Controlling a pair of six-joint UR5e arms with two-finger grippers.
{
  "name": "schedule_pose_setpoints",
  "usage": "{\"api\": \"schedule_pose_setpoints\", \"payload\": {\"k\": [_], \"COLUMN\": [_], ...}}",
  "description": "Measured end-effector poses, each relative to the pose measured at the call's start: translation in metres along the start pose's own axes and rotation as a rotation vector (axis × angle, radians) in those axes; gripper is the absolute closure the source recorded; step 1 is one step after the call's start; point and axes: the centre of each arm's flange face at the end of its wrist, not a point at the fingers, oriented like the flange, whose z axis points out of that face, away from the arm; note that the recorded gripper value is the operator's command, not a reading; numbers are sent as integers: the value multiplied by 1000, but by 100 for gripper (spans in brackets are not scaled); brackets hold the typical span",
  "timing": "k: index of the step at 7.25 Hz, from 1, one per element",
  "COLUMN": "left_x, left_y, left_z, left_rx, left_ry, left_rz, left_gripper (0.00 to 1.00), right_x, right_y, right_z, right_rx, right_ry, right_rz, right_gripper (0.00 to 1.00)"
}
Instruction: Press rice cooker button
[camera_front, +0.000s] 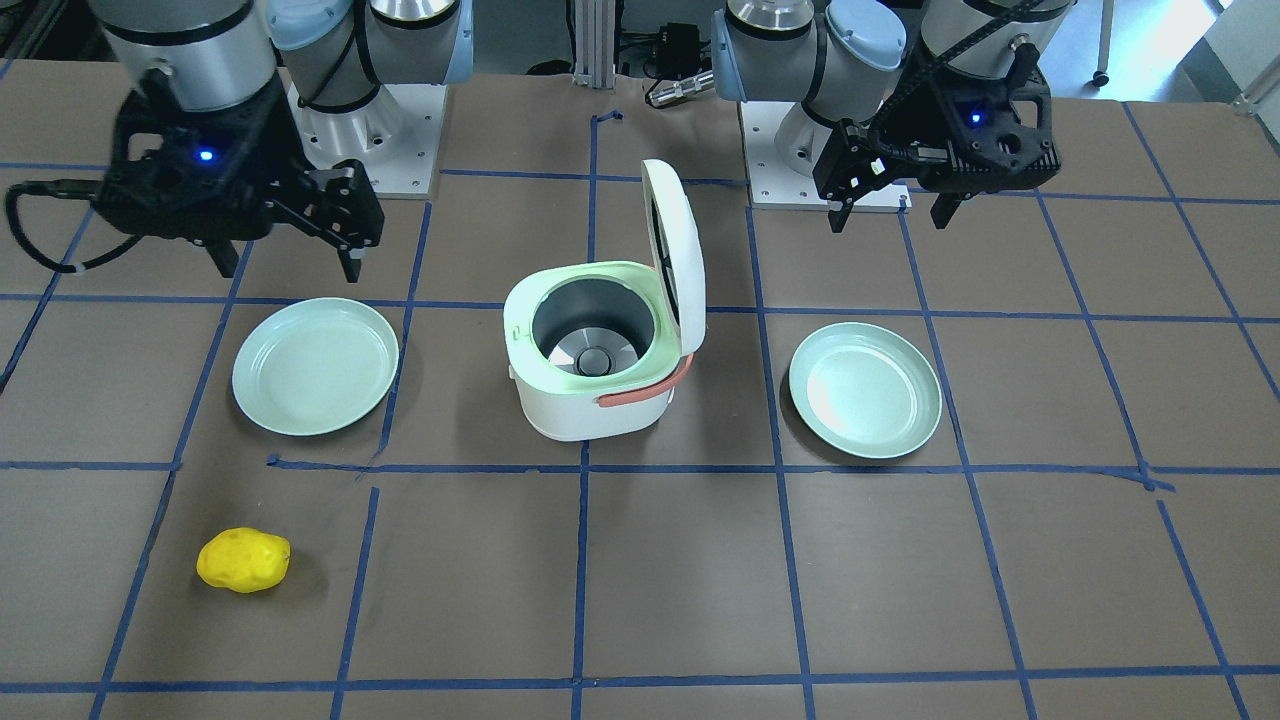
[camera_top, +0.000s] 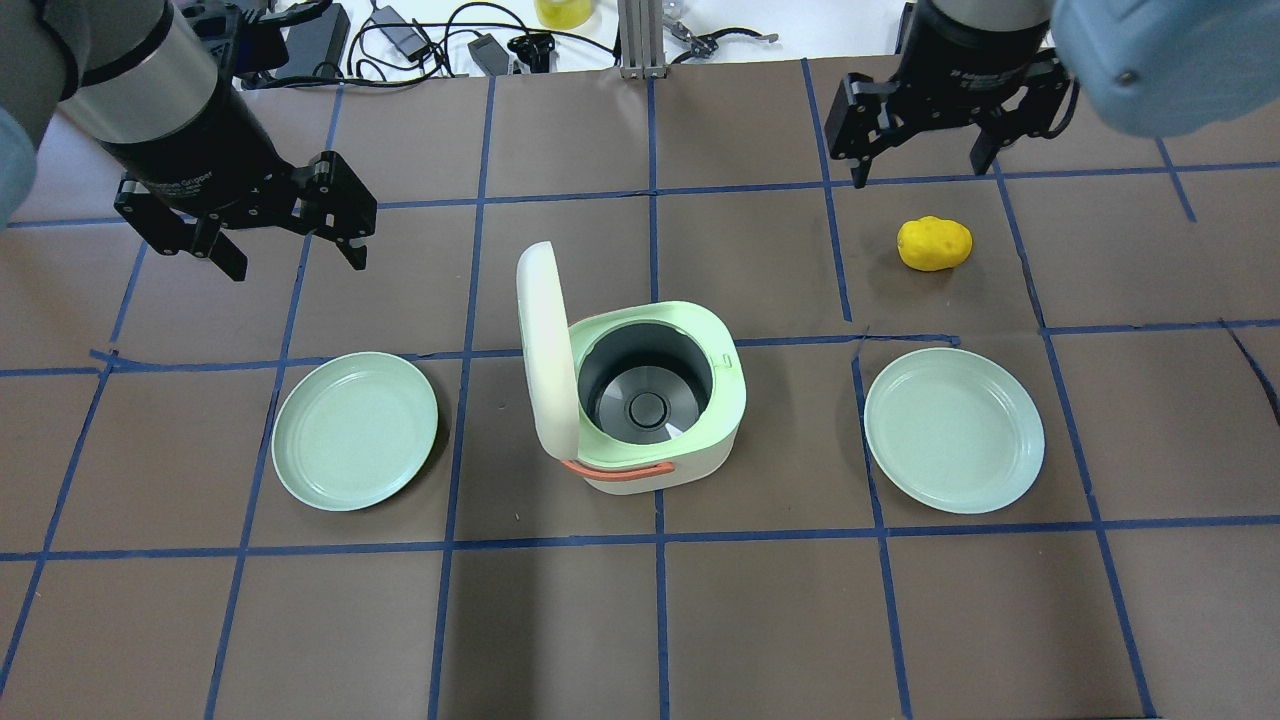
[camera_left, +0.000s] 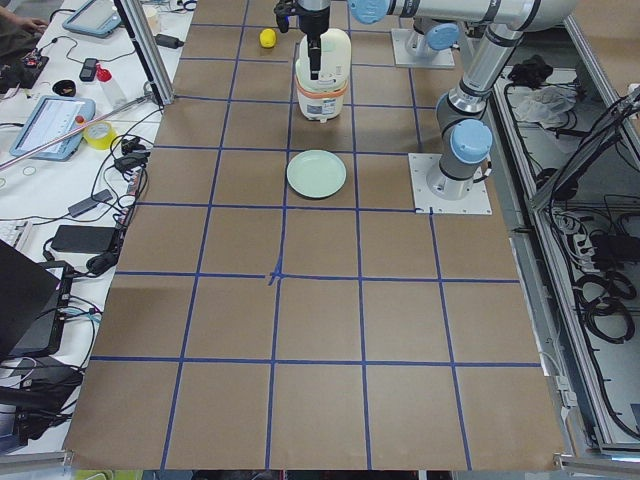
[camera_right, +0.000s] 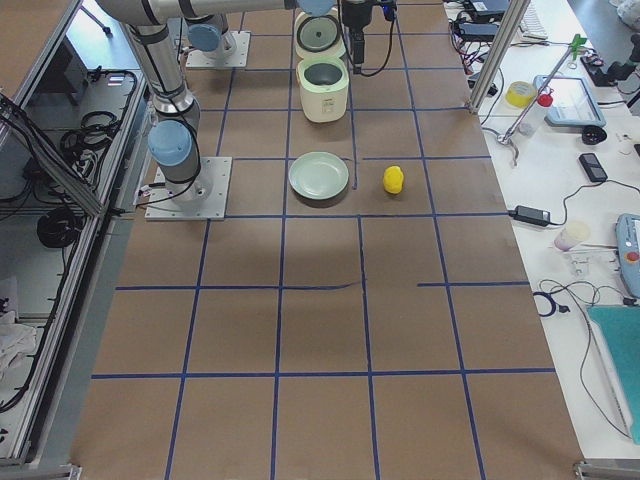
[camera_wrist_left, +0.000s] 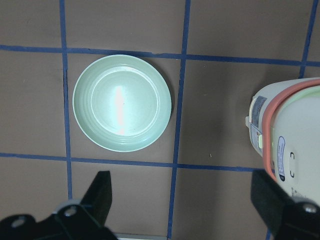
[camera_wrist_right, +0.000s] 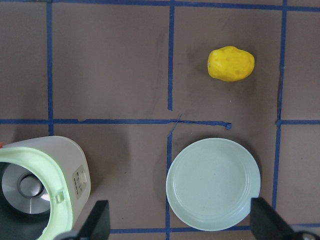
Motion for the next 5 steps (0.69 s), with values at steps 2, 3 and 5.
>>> {"api": "schedule_pose_setpoints", "payload": {"k": [2, 3, 5], "left_x": [0, 0, 0], "left_y": [0, 0, 0], "left_z": [0, 0, 0], "left_rx": [1, 0, 0], "left_ry": [0, 0, 0], "left_rz": [0, 1, 1], "left_gripper": [0, 0, 0], "right_x": [22, 24, 23], "right_y": [-4, -3, -1], "right_z": [-8, -11, -11], "right_rx": [6, 9, 9], "right_ry": [-39, -45, -48], "right_rz": [45, 48, 48], "right_gripper": [0, 0, 0]}}
